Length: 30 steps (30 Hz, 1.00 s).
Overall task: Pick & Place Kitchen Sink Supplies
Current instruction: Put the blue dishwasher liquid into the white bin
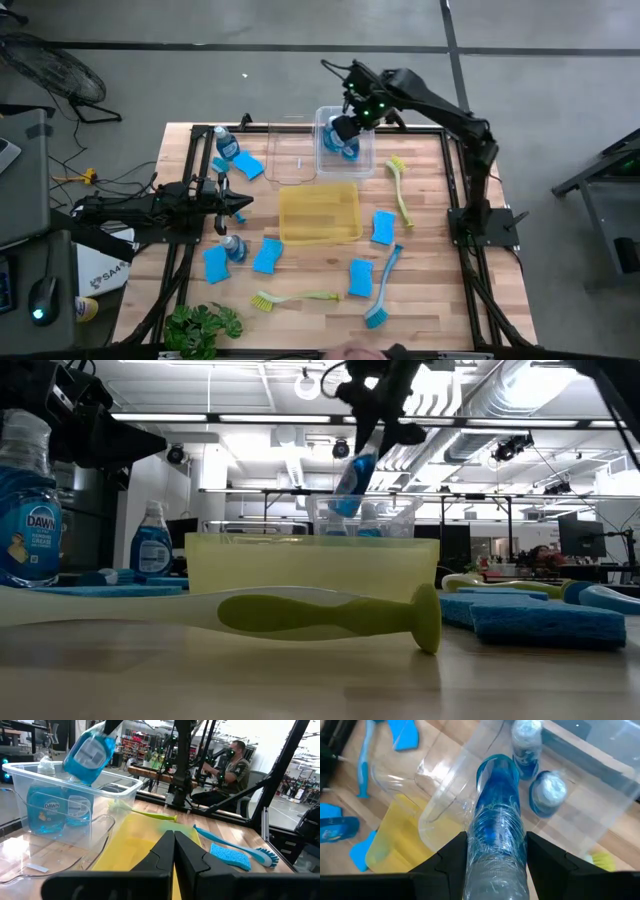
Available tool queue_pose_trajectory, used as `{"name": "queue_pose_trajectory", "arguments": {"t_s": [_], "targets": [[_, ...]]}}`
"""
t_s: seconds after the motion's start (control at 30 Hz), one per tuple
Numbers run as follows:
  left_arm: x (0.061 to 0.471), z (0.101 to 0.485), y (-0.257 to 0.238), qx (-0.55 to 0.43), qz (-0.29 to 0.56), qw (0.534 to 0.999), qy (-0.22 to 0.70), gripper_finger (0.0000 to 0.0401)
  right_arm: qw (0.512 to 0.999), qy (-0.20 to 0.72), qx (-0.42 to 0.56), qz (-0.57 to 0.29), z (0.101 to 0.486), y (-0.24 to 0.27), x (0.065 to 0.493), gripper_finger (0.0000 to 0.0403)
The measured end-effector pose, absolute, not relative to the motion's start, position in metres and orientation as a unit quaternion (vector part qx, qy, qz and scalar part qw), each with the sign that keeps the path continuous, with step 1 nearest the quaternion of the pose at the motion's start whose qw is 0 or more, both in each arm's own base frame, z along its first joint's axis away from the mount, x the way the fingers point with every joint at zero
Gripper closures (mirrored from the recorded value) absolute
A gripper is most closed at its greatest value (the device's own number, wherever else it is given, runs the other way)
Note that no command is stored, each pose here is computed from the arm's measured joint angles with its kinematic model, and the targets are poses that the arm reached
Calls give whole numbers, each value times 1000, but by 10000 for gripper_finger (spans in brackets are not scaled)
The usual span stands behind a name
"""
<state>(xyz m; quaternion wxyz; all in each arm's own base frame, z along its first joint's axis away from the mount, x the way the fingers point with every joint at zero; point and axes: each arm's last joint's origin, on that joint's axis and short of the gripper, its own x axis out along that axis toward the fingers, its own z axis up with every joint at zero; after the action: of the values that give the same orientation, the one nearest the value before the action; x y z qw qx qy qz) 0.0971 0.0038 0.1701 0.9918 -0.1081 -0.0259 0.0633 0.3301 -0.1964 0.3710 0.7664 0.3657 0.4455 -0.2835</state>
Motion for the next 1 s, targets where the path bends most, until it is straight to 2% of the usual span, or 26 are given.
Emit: {"name": "queue_pose_trajectory", "arguments": {"t_s": [0.53,1.0], "targets": [[97,170,4,-108,63,992,-26,400,728,525,350,-269,311,-220,360,240],[97,170,4,-108,63,992,-26,400,719,539,346,-271,284,-220,379,240]]}}
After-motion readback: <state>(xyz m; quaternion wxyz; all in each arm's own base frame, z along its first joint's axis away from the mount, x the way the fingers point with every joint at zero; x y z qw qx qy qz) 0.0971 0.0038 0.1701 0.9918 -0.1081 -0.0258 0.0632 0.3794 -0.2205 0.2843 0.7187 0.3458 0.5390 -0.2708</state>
